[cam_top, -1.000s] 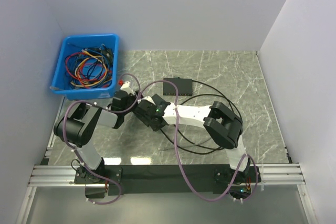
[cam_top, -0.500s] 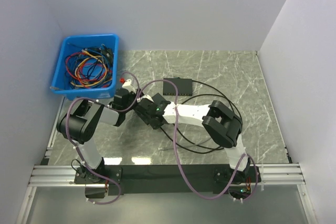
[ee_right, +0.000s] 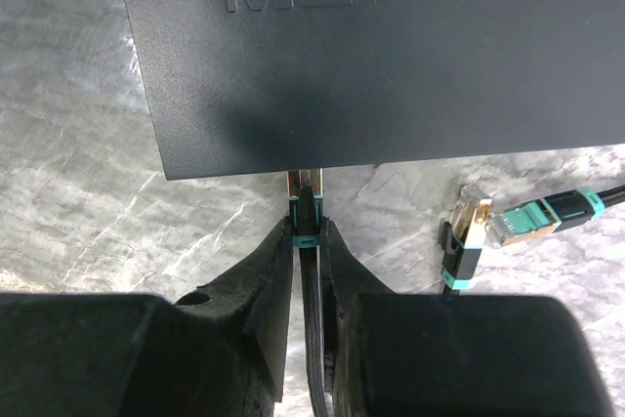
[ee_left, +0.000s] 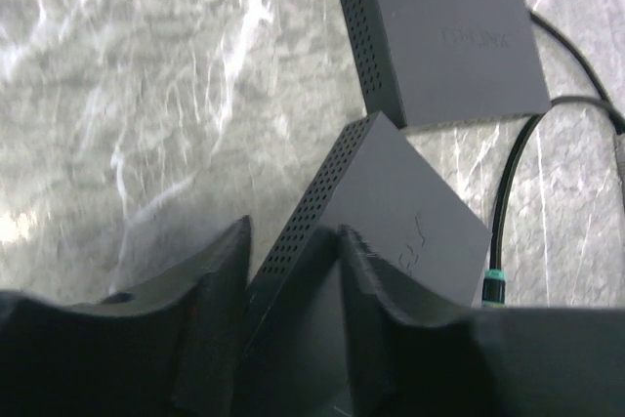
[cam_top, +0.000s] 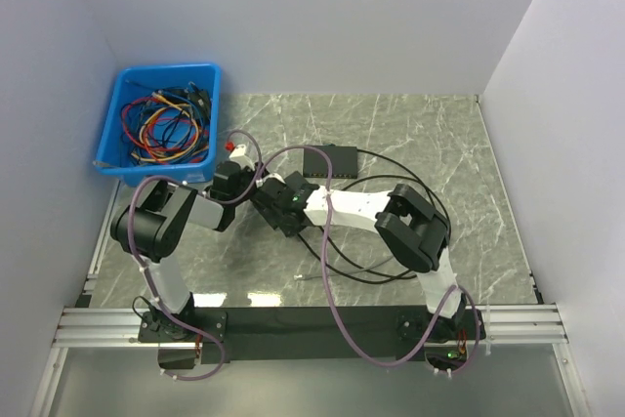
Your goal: Insert the plug into the switch port
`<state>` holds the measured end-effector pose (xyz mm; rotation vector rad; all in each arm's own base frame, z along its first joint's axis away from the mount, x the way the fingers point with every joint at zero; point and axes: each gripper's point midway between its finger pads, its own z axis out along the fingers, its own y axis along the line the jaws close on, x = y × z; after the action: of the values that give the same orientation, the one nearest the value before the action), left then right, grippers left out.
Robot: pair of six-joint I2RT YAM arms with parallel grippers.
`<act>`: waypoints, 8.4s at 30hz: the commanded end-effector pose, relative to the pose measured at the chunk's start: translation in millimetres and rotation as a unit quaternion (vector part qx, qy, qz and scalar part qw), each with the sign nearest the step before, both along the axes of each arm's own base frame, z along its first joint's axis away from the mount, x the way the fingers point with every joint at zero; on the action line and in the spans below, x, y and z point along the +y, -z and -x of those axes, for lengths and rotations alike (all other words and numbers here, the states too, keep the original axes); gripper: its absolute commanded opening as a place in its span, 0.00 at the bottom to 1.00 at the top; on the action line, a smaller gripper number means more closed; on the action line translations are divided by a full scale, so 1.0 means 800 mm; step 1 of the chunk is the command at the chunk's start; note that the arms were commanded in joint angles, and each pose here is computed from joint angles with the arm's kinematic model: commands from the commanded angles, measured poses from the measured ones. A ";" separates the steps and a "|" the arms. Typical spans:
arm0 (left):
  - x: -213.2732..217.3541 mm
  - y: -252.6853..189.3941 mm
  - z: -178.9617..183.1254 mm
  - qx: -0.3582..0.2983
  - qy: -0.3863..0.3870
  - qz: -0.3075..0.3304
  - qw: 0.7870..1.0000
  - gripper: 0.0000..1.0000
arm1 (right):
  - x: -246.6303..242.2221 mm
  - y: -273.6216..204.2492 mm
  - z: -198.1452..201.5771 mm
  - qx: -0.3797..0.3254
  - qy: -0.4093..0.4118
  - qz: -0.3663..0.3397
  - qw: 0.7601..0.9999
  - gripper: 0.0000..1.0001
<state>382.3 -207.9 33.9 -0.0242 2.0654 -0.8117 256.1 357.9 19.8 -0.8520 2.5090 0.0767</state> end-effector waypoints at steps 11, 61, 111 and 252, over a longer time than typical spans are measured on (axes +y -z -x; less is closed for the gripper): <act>-0.037 0.070 0.082 0.136 0.089 -0.003 0.987 0.17 | 0.114 -0.104 -0.102 -0.119 0.005 -0.173 0.978 0.00; -0.027 0.104 0.094 0.204 0.085 0.043 0.974 0.05 | 0.029 -0.064 -0.062 -0.063 0.123 -0.237 0.962 0.68; 0.080 0.022 0.039 0.219 -0.096 -0.114 0.964 0.27 | -0.005 -0.073 -0.005 -0.036 0.091 -0.225 0.969 0.64; 0.089 -0.053 0.029 0.095 -0.156 -0.053 0.982 0.51 | -0.004 -0.098 0.023 -0.042 0.062 -0.239 0.968 0.72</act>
<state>344.2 -144.3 44.5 -0.3876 2.2716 -0.5493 237.0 350.6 64.8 -0.4903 2.3852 0.5239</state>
